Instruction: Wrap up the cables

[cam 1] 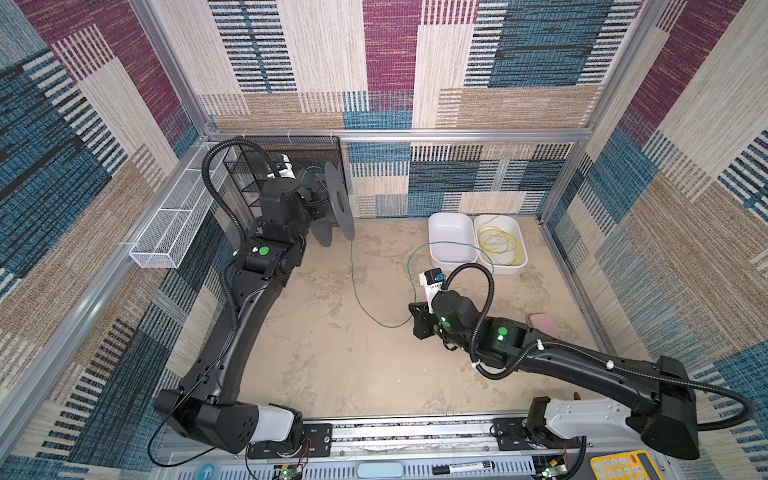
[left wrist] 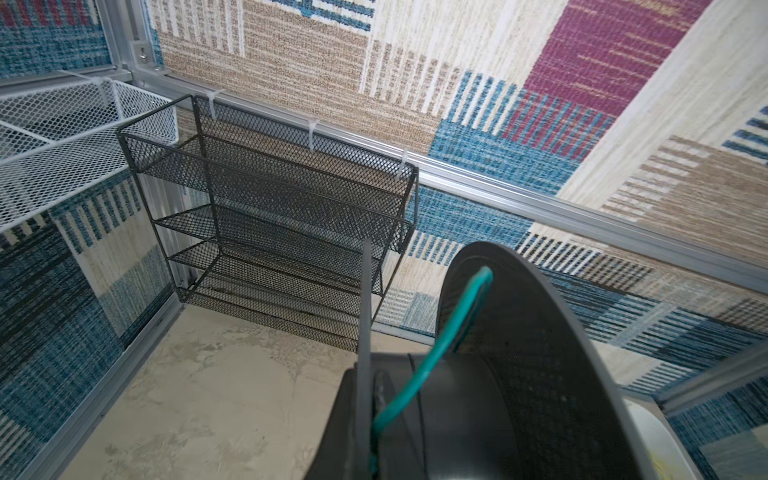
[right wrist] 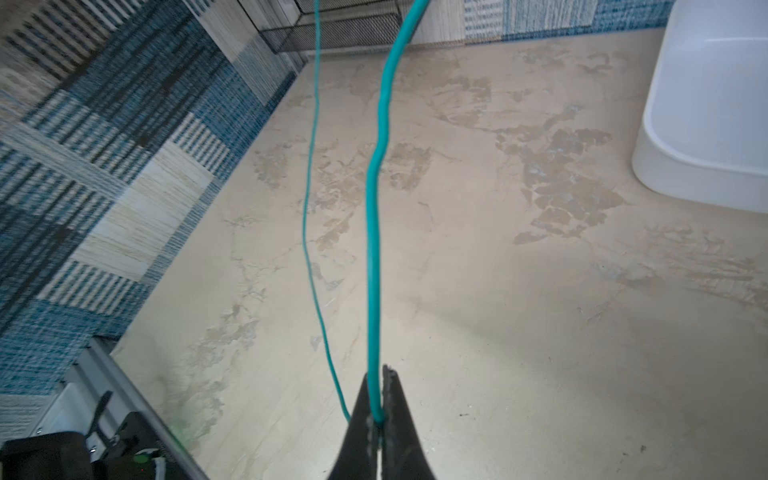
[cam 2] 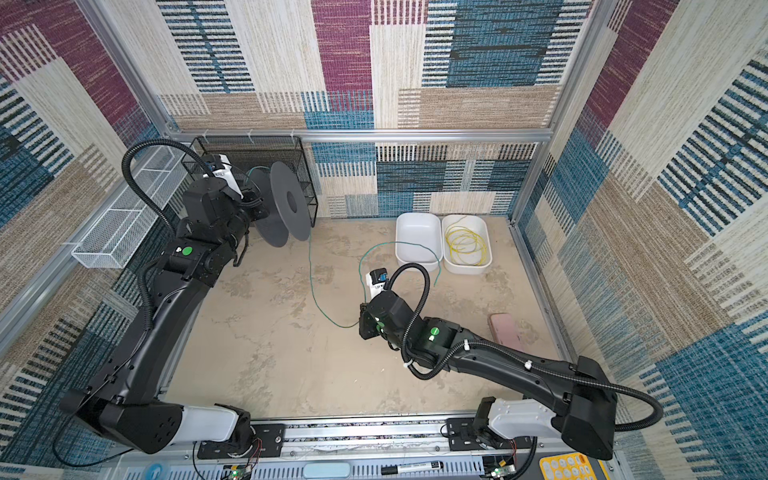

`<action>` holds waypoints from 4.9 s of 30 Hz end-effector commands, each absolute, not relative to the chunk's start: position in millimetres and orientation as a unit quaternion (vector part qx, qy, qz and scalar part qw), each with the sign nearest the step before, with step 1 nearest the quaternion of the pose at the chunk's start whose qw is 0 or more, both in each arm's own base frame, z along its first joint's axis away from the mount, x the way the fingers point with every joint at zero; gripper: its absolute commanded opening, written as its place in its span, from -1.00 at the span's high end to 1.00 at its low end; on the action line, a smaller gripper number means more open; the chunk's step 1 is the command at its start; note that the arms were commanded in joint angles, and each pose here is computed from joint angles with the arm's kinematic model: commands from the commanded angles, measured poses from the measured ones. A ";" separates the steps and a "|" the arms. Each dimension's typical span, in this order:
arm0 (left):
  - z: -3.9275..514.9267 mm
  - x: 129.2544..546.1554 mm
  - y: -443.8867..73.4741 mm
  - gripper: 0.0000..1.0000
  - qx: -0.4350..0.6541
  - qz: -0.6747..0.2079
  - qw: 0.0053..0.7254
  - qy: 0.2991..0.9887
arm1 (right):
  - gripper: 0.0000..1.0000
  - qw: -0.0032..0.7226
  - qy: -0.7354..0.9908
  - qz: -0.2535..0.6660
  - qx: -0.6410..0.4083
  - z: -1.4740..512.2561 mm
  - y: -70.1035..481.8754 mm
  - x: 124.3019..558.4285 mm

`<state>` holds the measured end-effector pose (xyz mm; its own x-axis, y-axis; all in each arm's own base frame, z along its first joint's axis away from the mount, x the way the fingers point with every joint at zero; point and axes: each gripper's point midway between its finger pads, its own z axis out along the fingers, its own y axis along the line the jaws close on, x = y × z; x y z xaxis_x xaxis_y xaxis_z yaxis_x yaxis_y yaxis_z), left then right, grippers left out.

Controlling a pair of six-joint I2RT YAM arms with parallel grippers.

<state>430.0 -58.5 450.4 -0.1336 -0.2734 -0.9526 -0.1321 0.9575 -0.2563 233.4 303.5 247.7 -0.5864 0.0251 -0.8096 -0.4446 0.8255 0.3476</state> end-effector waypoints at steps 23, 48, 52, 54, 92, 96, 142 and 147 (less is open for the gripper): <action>325.9 440.7 -48.7 1.00 -0.131 0.051 0.572 0.808 | 1.00 0.657 0.682 0.301 -0.113 526.4 263.5 237.1; 202.6 330.2 -157.0 1.00 0.062 0.010 0.448 0.892 | 1.00 0.728 0.618 0.285 -0.080 613.9 219.1 373.4; 196.0 306.4 -163.4 1.00 0.108 0.008 0.427 0.898 | 1.00 0.730 0.619 0.280 -0.073 615.4 211.6 396.7; 195.1 296.3 -164.1 1.00 0.123 0.005 0.422 0.898 | 1.00 0.731 0.622 0.272 -0.065 613.8 205.7 410.2; 337.1 213.2 -198.9 1.00 0.266 -0.199 0.530 0.780 | 1.00 0.578 0.761 0.291 0.041 366.2 145.5 568.3; 342.3 217.5 -197.4 1.00 0.253 -0.202 0.532 0.782 | 1.00 0.572 0.765 0.293 0.042 356.5 145.5 562.8; 450.2 355.9 -131.6 1.00 -0.061 -0.330 0.618 0.711 | 1.00 0.474 0.845 0.227 0.093 157.5 173.1 394.2; 436.2 374.4 -118.7 1.00 -0.127 -0.318 0.619 0.707 | 1.00 0.490 0.841 0.213 0.087 166.6 184.6 375.2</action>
<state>361.0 -135.4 402.4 -0.3571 -0.4360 -0.8261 0.2490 0.8079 -0.5341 378.3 192.3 162.9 -0.5460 0.3529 -0.7598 -0.1069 0.8702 0.4810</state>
